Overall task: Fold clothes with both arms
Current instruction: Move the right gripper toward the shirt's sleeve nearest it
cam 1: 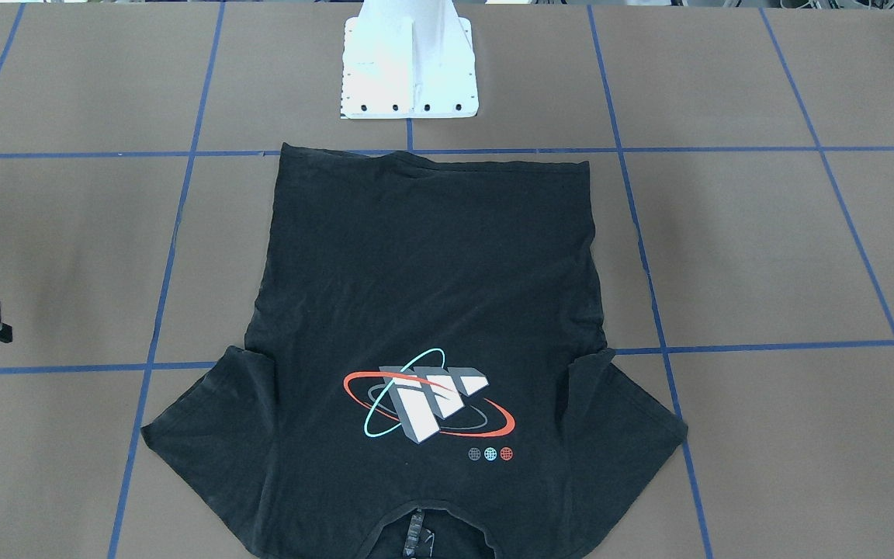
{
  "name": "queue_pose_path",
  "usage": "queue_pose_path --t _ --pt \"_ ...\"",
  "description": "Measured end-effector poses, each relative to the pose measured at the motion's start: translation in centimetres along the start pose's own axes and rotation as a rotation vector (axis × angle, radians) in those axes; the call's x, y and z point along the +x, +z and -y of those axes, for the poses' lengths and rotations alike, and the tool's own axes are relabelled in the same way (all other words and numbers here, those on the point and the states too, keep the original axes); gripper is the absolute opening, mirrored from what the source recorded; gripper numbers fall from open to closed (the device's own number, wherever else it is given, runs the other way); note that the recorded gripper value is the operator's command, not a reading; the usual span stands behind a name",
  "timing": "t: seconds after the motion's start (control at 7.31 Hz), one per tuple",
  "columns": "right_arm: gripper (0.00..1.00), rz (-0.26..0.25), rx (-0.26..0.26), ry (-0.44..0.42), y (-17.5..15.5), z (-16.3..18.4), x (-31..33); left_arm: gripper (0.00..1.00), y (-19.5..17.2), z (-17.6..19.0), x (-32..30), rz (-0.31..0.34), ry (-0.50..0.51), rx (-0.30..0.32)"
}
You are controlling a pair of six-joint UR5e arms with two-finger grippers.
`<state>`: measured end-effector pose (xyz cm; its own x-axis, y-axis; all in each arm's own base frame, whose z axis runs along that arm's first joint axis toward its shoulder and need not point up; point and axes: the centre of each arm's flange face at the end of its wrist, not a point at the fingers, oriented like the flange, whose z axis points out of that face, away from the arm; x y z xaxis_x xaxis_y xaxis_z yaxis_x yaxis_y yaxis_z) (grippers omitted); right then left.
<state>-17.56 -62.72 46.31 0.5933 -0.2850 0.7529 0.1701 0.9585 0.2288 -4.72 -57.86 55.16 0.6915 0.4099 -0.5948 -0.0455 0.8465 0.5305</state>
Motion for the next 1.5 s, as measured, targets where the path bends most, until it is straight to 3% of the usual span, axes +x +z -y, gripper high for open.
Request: queue_pose_path --t 0.14,0.55,0.82,1.23,1.5 --pt "1.00 -0.002 0.014 0.012 1.5 0.8 -2.2 1.00 0.3 -0.1 0.2 -0.003 0.008 0.000" --pt "0.99 -0.008 0.129 0.019 9.1 3.4 -3.0 1.00 0.7 -0.3 0.5 -0.007 0.014 -0.004" --pt "0.95 -0.023 0.164 0.011 12.2 4.7 -4.2 1.00 0.8 -0.4 0.5 -0.008 0.013 -0.006" --pt "0.81 -0.049 0.184 -0.010 14.2 5.3 -7.0 1.00 0.9 -0.6 0.4 -0.008 0.011 -0.009" --pt "0.55 -0.070 0.199 -0.030 15.1 5.5 -8.6 1.00 1.0 -0.7 0.3 -0.008 0.008 -0.011"
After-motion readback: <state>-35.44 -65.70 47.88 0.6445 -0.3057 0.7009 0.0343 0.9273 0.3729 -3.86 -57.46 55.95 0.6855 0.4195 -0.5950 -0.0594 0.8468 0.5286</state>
